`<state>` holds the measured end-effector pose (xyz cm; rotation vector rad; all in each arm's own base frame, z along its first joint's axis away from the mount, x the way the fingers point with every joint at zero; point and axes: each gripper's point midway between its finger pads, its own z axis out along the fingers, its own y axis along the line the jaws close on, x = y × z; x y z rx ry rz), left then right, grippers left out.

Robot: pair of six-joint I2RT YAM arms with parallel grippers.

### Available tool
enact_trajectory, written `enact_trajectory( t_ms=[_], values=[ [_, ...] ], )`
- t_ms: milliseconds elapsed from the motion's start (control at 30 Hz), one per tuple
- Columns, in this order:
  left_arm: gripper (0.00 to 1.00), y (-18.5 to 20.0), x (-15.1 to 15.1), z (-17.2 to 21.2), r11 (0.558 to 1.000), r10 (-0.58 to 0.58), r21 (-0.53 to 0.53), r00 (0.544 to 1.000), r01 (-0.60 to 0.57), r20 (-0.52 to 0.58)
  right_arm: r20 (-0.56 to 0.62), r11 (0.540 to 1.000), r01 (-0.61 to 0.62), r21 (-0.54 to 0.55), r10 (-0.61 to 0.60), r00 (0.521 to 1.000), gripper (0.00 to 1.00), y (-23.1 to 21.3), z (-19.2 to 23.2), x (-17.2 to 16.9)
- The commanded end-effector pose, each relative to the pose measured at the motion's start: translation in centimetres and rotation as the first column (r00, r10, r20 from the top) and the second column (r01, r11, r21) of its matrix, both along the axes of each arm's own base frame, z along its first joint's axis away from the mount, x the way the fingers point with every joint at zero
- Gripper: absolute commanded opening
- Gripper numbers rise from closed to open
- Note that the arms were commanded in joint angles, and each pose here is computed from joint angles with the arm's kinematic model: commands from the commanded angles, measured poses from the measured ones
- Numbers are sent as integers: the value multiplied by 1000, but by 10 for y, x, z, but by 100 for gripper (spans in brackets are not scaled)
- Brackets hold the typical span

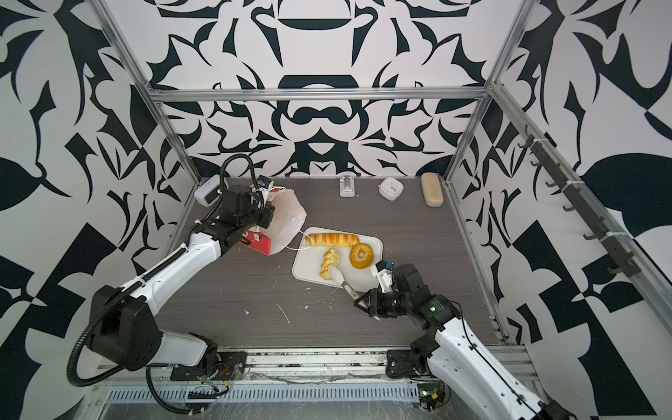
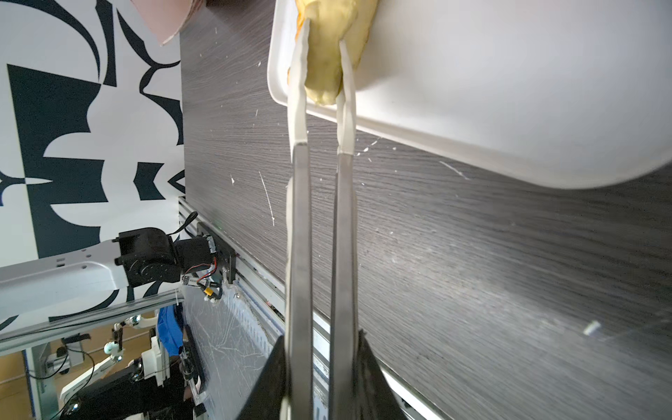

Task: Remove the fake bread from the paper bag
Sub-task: 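Lower the pastry onto the white tray beside the bagel, open tongs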

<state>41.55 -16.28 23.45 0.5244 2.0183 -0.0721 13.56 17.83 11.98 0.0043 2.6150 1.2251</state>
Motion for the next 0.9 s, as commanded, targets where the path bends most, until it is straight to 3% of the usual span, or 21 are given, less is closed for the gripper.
enact_trajectory(
  t_ms=[0, 133, 267, 567, 733, 867],
  values=[
    [0, -1, 1, 0, 1000, 0, -27, 1000, 0, 3, -10, 998, 36, -58, -37, 999, 28, -12, -7, -5],
    [0, -1, 1, -1, 1000, 0, -25, 1000, 0, 1, 13, 996, 59, -66, -58, 998, 41, -18, -2, -8],
    [0, -1, 1, -1, 1000, -2, -26, 1000, 2, 0, 15, 993, 77, -88, -76, 997, 45, -24, -2, -10],
    [0, -1, 1, -2, 1000, -5, -26, 1000, 5, -2, 89, 990, 96, -100, -87, 992, 44, -33, 30, -13],
    [0, -2, 0, -2, 1000, -12, -27, 1000, 12, -4, 155, 990, 93, -102, -76, 985, 39, -33, 62, -6],
    [0, -5, -2, -2, 999, -31, -31, 999, 31, -8, 204, 998, 48, -43, -38, 978, 35, -15, 91, 12]
  ],
)
